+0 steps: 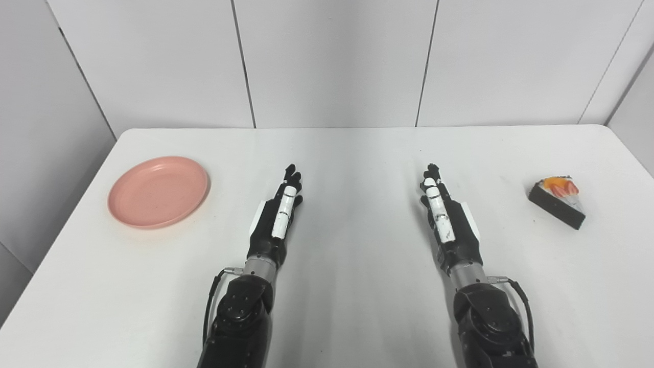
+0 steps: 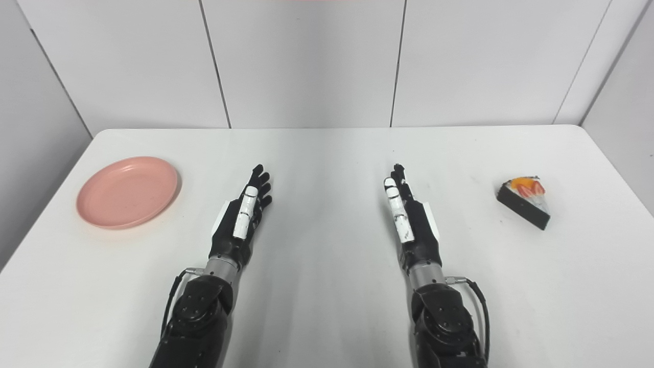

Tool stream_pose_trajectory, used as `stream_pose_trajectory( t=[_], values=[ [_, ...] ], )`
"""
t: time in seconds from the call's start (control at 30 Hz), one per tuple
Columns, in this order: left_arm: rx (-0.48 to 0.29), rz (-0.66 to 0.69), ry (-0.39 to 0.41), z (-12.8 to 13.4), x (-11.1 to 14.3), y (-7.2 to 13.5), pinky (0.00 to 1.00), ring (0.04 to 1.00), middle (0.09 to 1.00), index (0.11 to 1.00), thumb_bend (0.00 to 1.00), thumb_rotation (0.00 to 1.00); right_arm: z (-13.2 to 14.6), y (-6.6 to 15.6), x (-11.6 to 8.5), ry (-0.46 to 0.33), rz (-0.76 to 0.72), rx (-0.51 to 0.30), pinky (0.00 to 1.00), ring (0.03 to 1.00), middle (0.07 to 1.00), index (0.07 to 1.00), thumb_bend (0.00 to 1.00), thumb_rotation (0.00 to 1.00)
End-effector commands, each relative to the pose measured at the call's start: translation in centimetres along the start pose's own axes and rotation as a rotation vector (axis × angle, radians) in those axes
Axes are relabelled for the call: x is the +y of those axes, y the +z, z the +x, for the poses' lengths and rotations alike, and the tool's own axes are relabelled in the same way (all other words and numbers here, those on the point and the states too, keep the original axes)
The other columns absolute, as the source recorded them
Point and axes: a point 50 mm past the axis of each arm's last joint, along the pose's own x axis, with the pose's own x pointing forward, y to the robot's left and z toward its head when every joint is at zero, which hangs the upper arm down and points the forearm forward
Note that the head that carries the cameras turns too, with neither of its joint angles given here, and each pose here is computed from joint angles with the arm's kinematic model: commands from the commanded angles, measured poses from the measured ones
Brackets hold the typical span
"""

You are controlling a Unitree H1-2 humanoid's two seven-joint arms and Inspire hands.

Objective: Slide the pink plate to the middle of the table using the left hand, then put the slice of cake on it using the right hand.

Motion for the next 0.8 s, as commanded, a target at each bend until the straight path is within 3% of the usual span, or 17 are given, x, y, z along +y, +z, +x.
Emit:
stream_pose_trajectory(
  t=[0.0, 0.77],
  values=[
    [-0.036, -0.01, 0.002, 0.44, -0.09, 1.04, 1.0, 1.0, 1.0, 1.0, 0.61, 1.0, 0.98, 2.18, 0.58, 0.017, 0.0, -0.074, 1.0, 0.975, 0.991, 1.0, 0.52, 0.95],
    [-0.036, -0.015, -0.013, 0.28, -0.12, 1.02, 1.0, 1.0, 1.0, 1.0, 0.61, 1.0, 0.93, 2.24, 0.59, 0.021, 0.001, -0.08, 1.0, 0.977, 0.994, 1.0, 0.5, 0.95]
  ],
)
